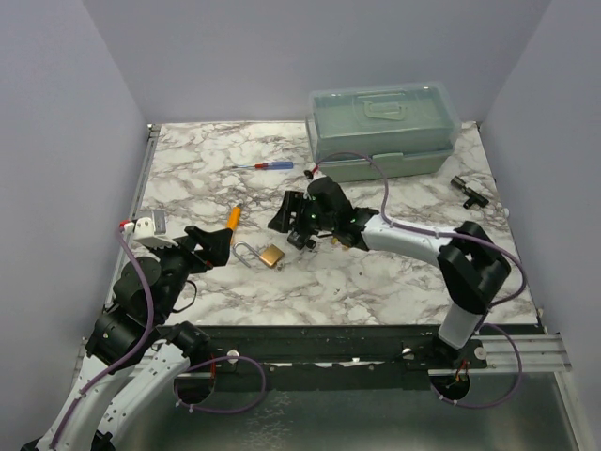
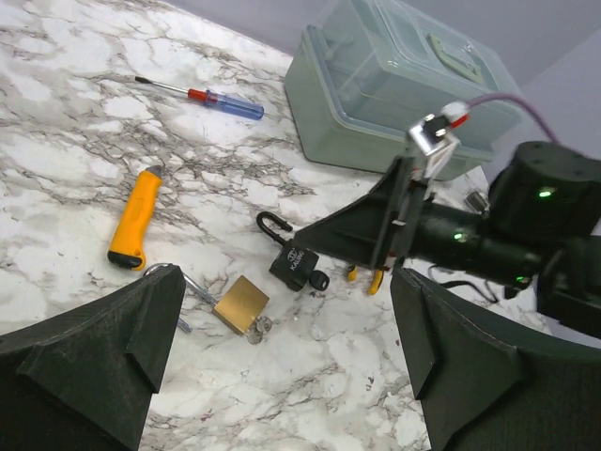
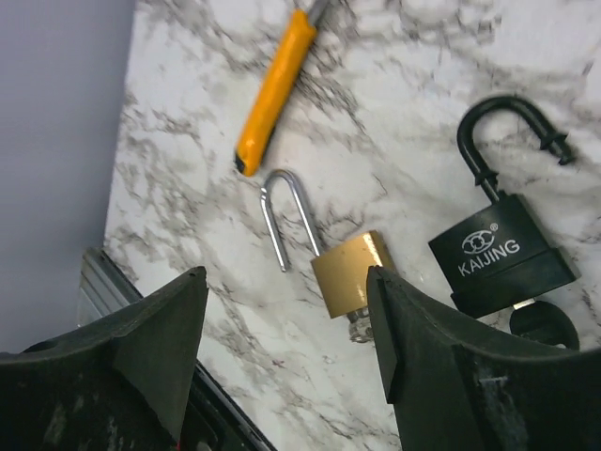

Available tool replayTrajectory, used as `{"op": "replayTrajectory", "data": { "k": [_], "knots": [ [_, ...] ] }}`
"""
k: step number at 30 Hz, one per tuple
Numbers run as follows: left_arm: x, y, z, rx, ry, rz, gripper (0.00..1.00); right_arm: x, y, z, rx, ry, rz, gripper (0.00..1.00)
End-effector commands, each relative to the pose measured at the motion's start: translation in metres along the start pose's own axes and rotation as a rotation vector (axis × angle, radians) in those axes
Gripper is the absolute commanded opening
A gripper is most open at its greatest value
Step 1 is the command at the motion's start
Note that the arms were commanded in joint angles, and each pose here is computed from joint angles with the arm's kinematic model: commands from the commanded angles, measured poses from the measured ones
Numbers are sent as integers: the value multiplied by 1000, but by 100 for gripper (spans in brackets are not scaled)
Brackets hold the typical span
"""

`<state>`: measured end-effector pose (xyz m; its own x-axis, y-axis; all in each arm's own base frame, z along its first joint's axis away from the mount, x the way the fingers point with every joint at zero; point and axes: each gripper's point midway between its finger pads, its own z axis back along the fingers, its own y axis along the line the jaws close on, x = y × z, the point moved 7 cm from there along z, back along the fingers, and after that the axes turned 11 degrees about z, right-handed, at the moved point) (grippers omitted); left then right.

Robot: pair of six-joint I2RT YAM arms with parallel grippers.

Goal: Unlock with the key

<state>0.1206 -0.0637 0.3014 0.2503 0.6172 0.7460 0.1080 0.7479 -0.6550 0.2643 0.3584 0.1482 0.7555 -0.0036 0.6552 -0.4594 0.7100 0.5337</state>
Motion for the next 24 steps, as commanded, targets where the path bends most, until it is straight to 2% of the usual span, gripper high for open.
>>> {"op": "replayTrajectory", "data": {
  "k": [1,8,9,10,11,16,20,24],
  "knots": [
    [-3,6,-2,31,2,-21,99,48,12,45,-92,-177,137,74],
    [-4,7,-5,49,6,-21,99,70,14,108,-163,-346,224,87],
    [-5,8,-6,52,7,-20,99,70,13,116,-174,-360,232,90],
    [-5,8,-6,53,6,-20,99,69,11,124,-189,-374,237,98],
    [-5,8,-7,55,8,-19,99,67,7,131,-205,-389,236,99],
    [-8,9,-10,63,17,-25,99,45,-12,162,-238,-474,214,100],
    [-9,9,-13,70,26,-30,99,22,-29,180,-257,-516,138,100],
    [-10,9,-13,74,28,-31,99,-2,-45,184,-320,-465,22,100]
  ]
}}
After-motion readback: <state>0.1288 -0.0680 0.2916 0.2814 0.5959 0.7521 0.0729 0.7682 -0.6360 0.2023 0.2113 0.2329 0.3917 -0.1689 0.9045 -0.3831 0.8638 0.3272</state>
